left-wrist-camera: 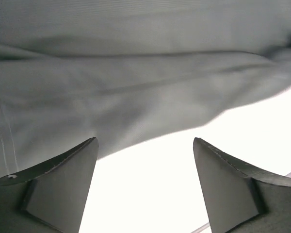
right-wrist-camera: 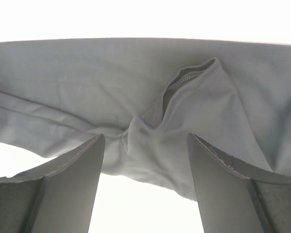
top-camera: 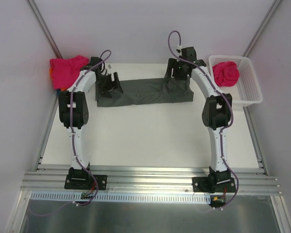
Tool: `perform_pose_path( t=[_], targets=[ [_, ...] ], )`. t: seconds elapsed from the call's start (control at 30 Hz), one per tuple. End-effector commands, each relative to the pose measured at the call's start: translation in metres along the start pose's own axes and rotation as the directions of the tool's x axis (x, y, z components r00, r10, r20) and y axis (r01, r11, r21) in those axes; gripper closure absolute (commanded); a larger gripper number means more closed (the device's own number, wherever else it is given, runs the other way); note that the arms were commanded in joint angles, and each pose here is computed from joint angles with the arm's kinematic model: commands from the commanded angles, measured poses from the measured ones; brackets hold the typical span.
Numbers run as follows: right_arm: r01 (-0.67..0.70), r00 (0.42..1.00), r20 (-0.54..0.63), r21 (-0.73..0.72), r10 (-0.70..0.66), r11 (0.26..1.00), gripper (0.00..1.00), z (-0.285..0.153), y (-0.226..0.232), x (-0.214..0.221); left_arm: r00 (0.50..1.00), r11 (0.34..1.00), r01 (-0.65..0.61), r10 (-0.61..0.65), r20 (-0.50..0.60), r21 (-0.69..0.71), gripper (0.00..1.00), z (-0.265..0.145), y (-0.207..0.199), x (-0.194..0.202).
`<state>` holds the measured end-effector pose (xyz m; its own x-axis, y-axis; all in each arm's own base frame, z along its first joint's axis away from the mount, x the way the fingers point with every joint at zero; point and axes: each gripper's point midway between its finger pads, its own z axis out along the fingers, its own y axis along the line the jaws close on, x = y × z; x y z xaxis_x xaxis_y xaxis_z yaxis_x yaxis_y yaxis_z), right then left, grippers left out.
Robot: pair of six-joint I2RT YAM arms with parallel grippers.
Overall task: Fold and stack the t-shirts
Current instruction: Fold the other side of the tshirt into a rectangle, then rotate the tshirt 90 degrees
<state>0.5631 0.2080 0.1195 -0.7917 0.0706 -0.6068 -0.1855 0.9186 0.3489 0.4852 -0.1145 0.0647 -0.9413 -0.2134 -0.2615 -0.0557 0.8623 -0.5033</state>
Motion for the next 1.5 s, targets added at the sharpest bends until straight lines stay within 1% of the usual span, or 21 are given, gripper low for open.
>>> perform_pose_path(
  t=[0.0,0.1,0.13,0.17,0.27,0.33,0.4,0.53,0.63,0.77,0.97,1.17,1.23,1.33,1.43,1.47],
  targets=[
    [-0.016,0.995,0.098,-0.042,0.02,0.999,0.28,-0.06,0.021,-0.035,0.983,0.993,-0.104,0.095,0.155,0.056,0.19,-0.078,-0.052,-0.022],
    [-0.049,0.996,0.072,-0.054,0.053,0.997,0.28,-0.068,0.024,-0.026,0.976,0.991,-0.12,0.109,0.19,0.051,0.2,-0.09,-0.058,-0.029],
    [-0.082,0.996,0.032,-0.048,0.084,0.995,0.28,-0.064,0.021,-0.011,0.974,0.99,-0.134,0.122,0.193,0.05,0.21,-0.089,-0.058,-0.03],
    [-0.097,0.995,0.017,-0.059,0.098,0.994,0.28,-0.068,0.023,-0.006,0.974,0.99,-0.138,0.127,0.189,0.044,0.21,-0.087,-0.056,-0.03],
    [-0.177,0.98,-0.106,-0.07,0.169,0.982,0.28,-0.058,0.023,0.035,0.978,0.989,-0.144,0.139,0.158,0.019,0.24,-0.072,-0.043,-0.028],
    [-0.205,0.968,-0.166,-0.07,0.191,0.976,0.29,-0.051,0.019,0.055,0.981,0.989,-0.145,0.143,0.13,0.01,0.27,-0.057,-0.033,-0.026],
    [-0.213,0.96,-0.198,-0.066,0.197,0.975,0.29,-0.042,0.018,0.067,0.985,0.99,-0.143,0.142,0.101,-0.005,0.28,-0.04,-0.021,-0.026],
    [-0.196,0.961,-0.21,-0.061,0.179,0.979,0.29,-0.026,0.014,0.072,0.982,0.986,-0.161,0.164,0.093,-0.04,0.31,-0.023,-0.004,-0.035],
    [-0.177,0.966,-0.202,-0.053,0.163,0.983,0.29,-0.016,0.01,0.068,0.985,0.987,-0.145,0.15,0.085,-0.062,0.34,-0.014,0.011,-0.039],
    [-0.158,0.971,-0.185,-0.027,0.151,0.987,0.28,-0.007,0.004,0.064,0.989,0.99,-0.124,0.129,0.067,-0.071,0.34,-0.002,0.026,-0.04],
    [-0.159,0.967,-0.203,0.002,0.156,0.987,0.28,0.007,-0.006,0.072,0.995,0.994,-0.087,0.09,0.034,-0.067,0.34,0.009,0.037,-0.031],
    [-0.176,0.96,-0.218,0.023,0.177,0.984,0.27,0.017,-0.011,0.079,0.999,0.998,-0.045,0.044,-0.024,-0.035,0.34,0.012,0.036,-0.009],
    [-0.18,0.958,-0.221,0.036,0.184,0.983,0.26,0.021,-0.014,0.08,0.998,1.0,-0.009,0.008,-0.066,-0.023,0.34,0.011,0.036,0.006],
    [-0.195,0.958,-0.208,0.04,0.199,0.98,0.26,0.026,-0.019,0.074,0.985,0.996,0.084,-0.081,-0.153,0.014,0.37,0.001,0.027,0.045],
    [-0.198,0.96,-0.194,0.04,0.202,0.979,0.25,0.032,-0.022,0.068,0.971,0.99,0.14,-0.13,-0.199,0.035,0.38,-0.007,0.019,0.067],
    [-0.2,0.963,-0.178,0.035,0.203,0.979,0.25,0.032,-0.022,0.062,0.971,0.989,0.141,-0.129,-0.204,0.046,0.39,-0.013,0.013,0.072]
  ],
)
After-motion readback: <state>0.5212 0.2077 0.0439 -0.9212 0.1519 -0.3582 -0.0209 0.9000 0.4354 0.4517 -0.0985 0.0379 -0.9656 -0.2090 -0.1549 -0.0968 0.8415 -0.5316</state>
